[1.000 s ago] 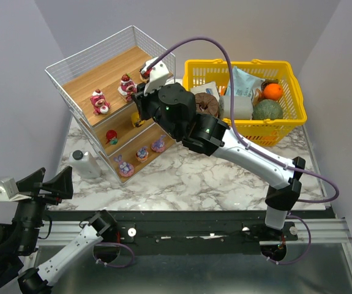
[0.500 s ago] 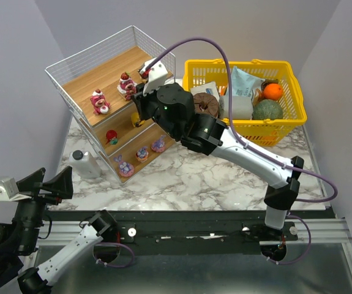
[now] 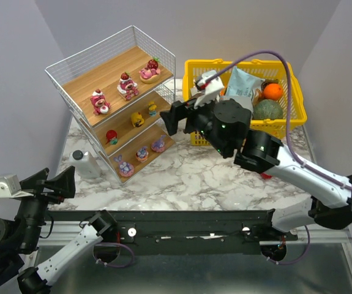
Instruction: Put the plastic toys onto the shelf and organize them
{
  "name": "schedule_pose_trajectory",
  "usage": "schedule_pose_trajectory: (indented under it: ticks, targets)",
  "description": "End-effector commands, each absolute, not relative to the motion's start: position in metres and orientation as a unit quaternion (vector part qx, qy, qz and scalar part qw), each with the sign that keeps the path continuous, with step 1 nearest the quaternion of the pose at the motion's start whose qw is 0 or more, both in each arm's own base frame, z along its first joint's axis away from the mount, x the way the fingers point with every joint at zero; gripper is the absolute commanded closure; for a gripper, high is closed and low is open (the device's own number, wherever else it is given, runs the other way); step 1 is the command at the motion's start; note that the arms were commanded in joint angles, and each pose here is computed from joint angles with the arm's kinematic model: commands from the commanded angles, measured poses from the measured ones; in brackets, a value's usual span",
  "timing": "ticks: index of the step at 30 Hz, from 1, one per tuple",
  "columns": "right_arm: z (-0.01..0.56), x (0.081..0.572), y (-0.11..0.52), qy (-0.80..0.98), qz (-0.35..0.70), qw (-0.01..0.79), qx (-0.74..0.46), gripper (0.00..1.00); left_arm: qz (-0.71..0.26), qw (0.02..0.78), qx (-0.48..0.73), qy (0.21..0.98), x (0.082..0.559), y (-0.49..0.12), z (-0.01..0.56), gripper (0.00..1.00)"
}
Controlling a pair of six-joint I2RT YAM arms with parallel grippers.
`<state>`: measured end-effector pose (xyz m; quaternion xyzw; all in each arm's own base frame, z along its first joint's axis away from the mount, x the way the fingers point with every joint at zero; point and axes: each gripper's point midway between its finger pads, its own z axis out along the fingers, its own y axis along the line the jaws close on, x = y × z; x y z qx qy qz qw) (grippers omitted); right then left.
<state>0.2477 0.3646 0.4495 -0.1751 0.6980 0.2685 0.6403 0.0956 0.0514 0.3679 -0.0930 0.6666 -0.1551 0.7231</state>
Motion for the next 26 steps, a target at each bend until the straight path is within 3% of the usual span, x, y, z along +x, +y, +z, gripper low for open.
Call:
schedule_pose_trajectory:
  ticks: [1,11,26]
  targets:
    - [0.411,0.247,0.322,0.733,0.228,0.628,-0.128,0.00,-0.158,0.709,-0.092,0.681,0.103,0.042,0.363,0.01]
    - [0.366,0.226,0.260,0.753,0.227,0.614,-0.064,0.00,-0.168,0.707,-0.095,0.681,0.105,0.037,0.357,0.01]
    - [0.350,0.208,0.232,0.752,0.247,0.607,-0.064,0.00,-0.158,0.694,-0.096,0.696,0.114,0.028,0.342,0.01]
